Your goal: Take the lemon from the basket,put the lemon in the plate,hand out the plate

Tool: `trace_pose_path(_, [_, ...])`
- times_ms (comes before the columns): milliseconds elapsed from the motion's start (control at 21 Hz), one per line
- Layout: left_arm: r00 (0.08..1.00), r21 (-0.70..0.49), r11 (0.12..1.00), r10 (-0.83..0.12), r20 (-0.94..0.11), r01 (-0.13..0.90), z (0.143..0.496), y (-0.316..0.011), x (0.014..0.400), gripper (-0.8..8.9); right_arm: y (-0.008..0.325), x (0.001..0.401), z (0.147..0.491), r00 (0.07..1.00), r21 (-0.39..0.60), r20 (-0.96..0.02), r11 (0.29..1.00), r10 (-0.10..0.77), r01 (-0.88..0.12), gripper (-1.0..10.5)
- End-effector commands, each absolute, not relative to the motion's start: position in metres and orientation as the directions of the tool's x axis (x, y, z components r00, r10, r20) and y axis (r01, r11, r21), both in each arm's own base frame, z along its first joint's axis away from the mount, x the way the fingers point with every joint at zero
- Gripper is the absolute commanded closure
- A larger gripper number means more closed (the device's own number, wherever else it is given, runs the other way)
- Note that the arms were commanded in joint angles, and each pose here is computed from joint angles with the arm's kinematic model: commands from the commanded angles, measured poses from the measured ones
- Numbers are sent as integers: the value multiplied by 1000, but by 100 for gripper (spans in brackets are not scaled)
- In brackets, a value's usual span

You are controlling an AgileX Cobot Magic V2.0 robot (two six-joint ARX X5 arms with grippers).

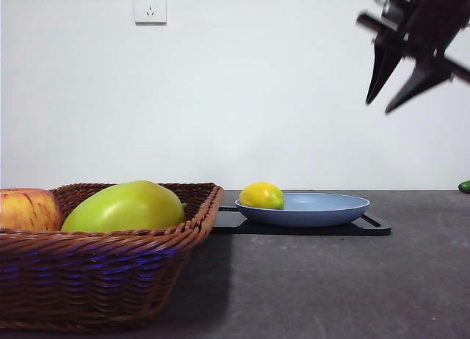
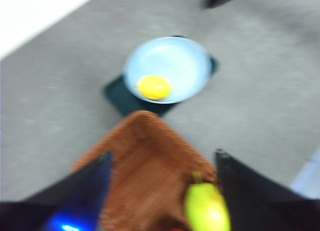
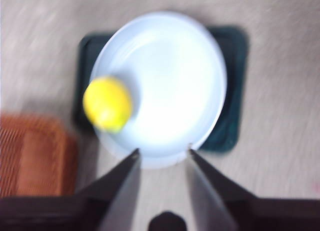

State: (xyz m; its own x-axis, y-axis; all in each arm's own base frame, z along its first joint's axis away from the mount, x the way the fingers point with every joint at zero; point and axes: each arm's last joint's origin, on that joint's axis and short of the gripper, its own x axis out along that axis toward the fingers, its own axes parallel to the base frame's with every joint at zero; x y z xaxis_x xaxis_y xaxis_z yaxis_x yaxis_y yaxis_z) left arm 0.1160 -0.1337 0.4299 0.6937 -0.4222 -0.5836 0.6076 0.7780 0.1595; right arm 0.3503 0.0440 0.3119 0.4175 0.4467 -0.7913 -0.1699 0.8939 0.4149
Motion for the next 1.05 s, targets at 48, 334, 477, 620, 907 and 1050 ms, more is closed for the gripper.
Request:
trace_pose_path(48, [733,233,769,-403,-548,596,435,-136,119,690,53,331,333,409,375,-787,885,462,-276,879])
trace_pose_path(334, [761,322,752,-347,-548,575,435,-129,131,809,89,267,372,385,307,-768,821,512,-481,945])
trace_pose_path(477, [790,322,801,-278,-546,505,431,-114,140,808,104,232,383,509,118,-777,879,371,-462,945])
trace_pose_path(620, [839,283,859,-258,-479,426,415,-95,142,808,109,196,384,677,-1,-665,905,316,-425,945])
trace_pose_path(907, [867,164,885,-362,-342,435,352,-72,126,808,97,139,343,868,0,-329,919,372,-394,945])
trace_pose_path(1050, [871,111,891,-394,-294,441,327,-68,119,808,89,122,321,902,-6,-253,932,350,-363,945])
